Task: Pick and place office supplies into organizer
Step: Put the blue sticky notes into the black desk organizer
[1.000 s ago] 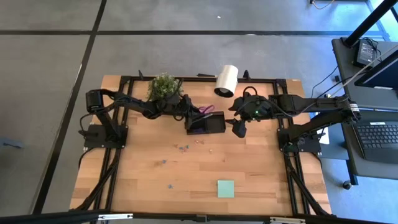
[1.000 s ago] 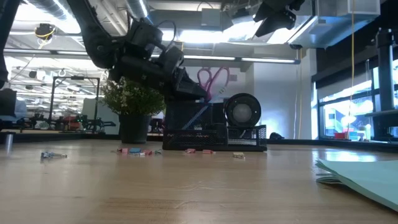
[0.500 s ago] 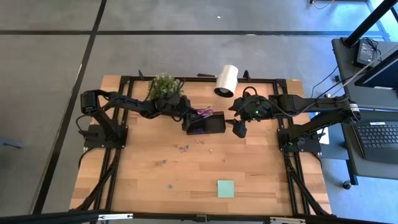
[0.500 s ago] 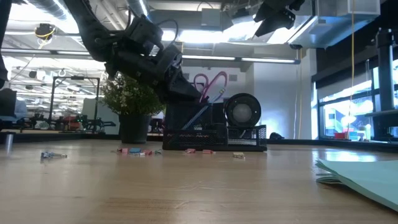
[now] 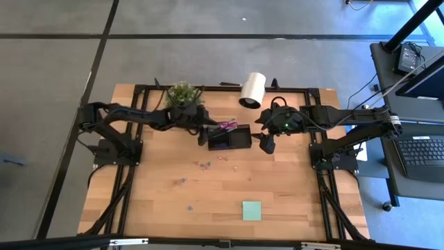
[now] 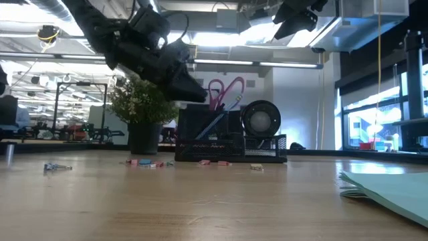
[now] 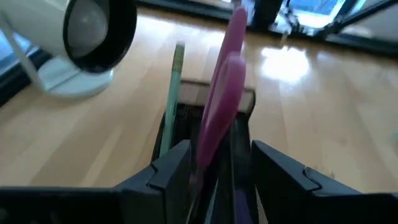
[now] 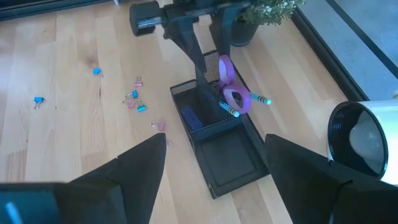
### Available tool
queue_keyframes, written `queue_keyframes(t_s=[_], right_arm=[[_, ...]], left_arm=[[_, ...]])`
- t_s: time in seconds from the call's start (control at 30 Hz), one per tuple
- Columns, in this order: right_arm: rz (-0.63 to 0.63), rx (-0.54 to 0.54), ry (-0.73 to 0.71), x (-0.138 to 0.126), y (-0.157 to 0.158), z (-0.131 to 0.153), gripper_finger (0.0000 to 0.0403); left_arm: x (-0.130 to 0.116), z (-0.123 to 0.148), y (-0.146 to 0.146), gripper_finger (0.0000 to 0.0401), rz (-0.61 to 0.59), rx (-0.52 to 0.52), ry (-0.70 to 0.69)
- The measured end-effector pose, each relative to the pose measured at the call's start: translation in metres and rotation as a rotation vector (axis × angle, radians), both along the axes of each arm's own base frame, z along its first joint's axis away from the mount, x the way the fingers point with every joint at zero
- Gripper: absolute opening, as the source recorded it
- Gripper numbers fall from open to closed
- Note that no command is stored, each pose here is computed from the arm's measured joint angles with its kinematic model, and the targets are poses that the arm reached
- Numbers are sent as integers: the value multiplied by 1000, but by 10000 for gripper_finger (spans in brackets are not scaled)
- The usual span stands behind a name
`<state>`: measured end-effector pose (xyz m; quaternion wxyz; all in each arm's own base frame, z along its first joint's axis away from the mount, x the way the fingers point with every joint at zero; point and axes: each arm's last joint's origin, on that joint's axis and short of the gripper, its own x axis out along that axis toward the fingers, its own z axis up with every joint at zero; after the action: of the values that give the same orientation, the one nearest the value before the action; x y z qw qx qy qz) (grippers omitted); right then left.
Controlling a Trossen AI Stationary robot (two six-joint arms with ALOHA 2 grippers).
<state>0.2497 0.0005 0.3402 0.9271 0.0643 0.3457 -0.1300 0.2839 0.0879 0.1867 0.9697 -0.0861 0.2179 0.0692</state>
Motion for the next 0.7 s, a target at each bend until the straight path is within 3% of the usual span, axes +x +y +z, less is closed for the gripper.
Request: queue_keyframes(t_s=[0.27,0.7], right_arm=[[2,-3,1,0,0,0,277],[6,-6,2,0,0,0,277]], left_arm=[[-23,11,-13,161,21,2,164],[-31,39,-32,159,-4,58,64]])
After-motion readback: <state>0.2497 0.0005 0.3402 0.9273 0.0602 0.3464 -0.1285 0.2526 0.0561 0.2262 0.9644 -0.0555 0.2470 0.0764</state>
